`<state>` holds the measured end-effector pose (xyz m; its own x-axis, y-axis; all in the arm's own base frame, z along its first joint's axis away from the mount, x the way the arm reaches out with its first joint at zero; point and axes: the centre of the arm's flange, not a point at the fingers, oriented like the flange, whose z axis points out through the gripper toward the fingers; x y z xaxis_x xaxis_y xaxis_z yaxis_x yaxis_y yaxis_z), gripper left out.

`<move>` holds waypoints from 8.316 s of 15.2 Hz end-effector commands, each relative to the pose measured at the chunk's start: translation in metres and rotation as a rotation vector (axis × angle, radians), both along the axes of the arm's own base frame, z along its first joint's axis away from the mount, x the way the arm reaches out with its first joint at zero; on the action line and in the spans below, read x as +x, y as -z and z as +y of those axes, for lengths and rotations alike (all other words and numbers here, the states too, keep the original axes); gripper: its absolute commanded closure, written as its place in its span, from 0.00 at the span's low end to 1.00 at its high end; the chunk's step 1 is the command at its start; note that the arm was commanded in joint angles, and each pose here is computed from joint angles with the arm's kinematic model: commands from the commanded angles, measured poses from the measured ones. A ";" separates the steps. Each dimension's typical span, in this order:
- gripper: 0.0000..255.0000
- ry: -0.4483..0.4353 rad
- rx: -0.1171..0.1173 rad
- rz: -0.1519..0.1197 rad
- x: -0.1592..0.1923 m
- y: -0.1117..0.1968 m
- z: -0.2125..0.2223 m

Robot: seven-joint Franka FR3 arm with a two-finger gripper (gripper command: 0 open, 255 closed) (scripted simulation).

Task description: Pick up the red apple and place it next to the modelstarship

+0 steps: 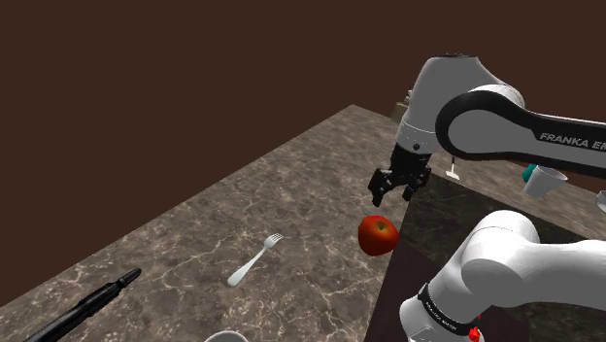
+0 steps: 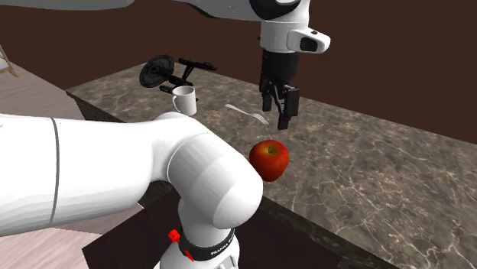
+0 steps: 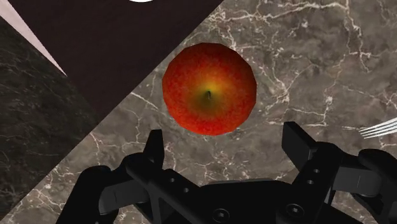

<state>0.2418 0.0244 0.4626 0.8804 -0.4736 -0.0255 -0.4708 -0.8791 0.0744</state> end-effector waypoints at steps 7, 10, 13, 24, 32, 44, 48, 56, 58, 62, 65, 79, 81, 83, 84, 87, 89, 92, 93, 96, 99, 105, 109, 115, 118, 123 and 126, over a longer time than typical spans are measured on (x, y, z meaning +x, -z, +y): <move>0.00 0.089 -0.003 0.005 -0.014 0.052 0.000; 0.00 0.089 -0.003 0.005 -0.015 0.065 0.000; 0.00 0.089 -0.003 0.005 -0.014 0.065 0.000; 1.00 0.089 -0.003 0.005 -0.014 0.065 0.000; 1.00 0.089 -0.003 0.005 -0.014 0.039 0.000; 1.00 0.089 -0.003 0.005 -0.014 -0.025 0.000; 1.00 0.089 -0.003 0.005 -0.014 -0.046 0.000; 1.00 0.089 -0.003 0.005 -0.014 -0.088 0.000; 1.00 0.089 -0.003 0.005 -0.015 -0.098 0.000; 1.00 0.089 -0.003 0.005 -0.014 -0.120 0.000; 1.00 0.089 -0.003 0.005 -0.015 -0.135 0.000; 1.00 0.089 -0.003 0.005 -0.038 -0.148 0.143; 1.00 0.089 -0.003 0.005 -0.042 -0.148 0.169; 1.00 0.089 -0.003 0.005 -0.047 -0.148 0.195; 1.00 0.089 -0.003 0.005 -0.049 -0.148 0.208; 1.00 0.089 -0.003 0.005 -0.055 -0.148 0.247; 1.00 0.089 -0.003 0.005 -0.060 -0.148 0.273; 1.00 0.089 -0.003 0.005 -0.066 -0.149 0.312; 1.00 0.089 -0.003 0.005 -0.068 -0.149 0.325; 1.00 0.089 -0.003 0.005 -0.075 -0.149 0.364; 1.00 0.089 -0.003 0.005 -0.081 -0.149 0.403; 1.00 0.089 -0.003 0.005 -0.094 -0.149 0.482; 1.00 0.089 -0.003 0.005 -0.103 -0.149 0.534; 1.00 0.089 -0.003 0.005 -0.111 -0.138 0.582; 1.00 0.089 -0.003 0.005 -0.111 -0.122 0.582; 1.00 0.089 -0.003 0.005 -0.111 -0.096 0.582; 1.00 0.089 -0.003 0.005 -0.111 -0.080 0.582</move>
<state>0.1306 0.6076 0.5487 0.8344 -0.5504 -0.0286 -0.5469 -0.8333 0.0802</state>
